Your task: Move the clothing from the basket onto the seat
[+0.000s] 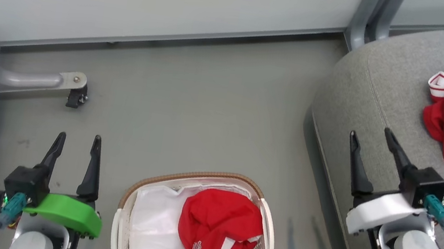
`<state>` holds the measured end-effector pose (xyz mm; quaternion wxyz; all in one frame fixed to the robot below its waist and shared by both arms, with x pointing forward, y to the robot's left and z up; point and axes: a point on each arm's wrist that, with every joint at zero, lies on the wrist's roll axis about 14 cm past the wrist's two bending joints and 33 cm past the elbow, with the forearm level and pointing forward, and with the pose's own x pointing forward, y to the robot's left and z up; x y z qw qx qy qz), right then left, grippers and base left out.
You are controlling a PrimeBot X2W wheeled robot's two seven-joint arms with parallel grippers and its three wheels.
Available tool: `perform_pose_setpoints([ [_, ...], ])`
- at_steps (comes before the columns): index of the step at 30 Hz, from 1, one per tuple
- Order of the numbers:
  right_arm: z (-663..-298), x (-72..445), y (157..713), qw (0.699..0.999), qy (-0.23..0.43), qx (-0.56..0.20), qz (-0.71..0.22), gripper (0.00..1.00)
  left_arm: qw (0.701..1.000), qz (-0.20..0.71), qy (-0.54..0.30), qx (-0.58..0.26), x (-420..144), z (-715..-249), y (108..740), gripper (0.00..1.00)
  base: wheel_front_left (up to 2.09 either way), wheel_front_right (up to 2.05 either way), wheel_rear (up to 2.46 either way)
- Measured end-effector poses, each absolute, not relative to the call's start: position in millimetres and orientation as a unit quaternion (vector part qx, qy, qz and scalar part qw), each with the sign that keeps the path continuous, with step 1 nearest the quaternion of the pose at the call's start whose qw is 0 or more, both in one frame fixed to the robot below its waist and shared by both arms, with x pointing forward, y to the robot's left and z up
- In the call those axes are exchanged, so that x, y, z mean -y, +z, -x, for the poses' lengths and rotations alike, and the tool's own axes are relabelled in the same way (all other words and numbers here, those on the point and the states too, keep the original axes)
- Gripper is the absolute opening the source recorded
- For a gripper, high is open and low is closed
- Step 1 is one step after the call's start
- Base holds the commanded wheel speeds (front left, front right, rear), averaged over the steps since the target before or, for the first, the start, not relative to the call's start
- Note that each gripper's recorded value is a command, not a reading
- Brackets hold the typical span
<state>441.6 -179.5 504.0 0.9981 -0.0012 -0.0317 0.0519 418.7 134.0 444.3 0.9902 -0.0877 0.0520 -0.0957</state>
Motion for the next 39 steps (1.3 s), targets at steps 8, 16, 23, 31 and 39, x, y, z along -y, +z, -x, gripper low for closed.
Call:
perform_pose_setpoints([
  [8,-416.8,166.2,498.3,0.998,0.063,0.021,-0.014,1.0,0.993,0.086,-0.055,-0.051,-159.3,-389.9,447.0,1.0,0.0,0.0,0.0],
  [16,-396.3,163.6,495.2,0.998,0.065,0.016,-0.017,1.0,0.994,0.087,-0.043,-0.052,-164.9,-364.1,447.4,1.0,0.0,0.0,0.0],
  [23,-391.4,164.7,486.3,0.998,0.062,0.003,-0.021,1.0,0.992,0.094,-0.039,-0.072,-164.2,-354.8,435.1,1.0,0.0,0.0,0.0],
  [31,-414.9,161.0,493.1,0.997,0.067,0.015,-0.02,1.0,0.987,0.106,-0.084,-0.086,-131.6,-377.9,426.9,1.0,0.0,0.0,0.0],
  [39,-447.7,163.6,497.0,0.997,0.065,0.029,-0.019,1.0,0.974,0.117,-0.153,-0.118,-87.2,-411.9,404.5,1.0,0.0,0.0,0.0],
])
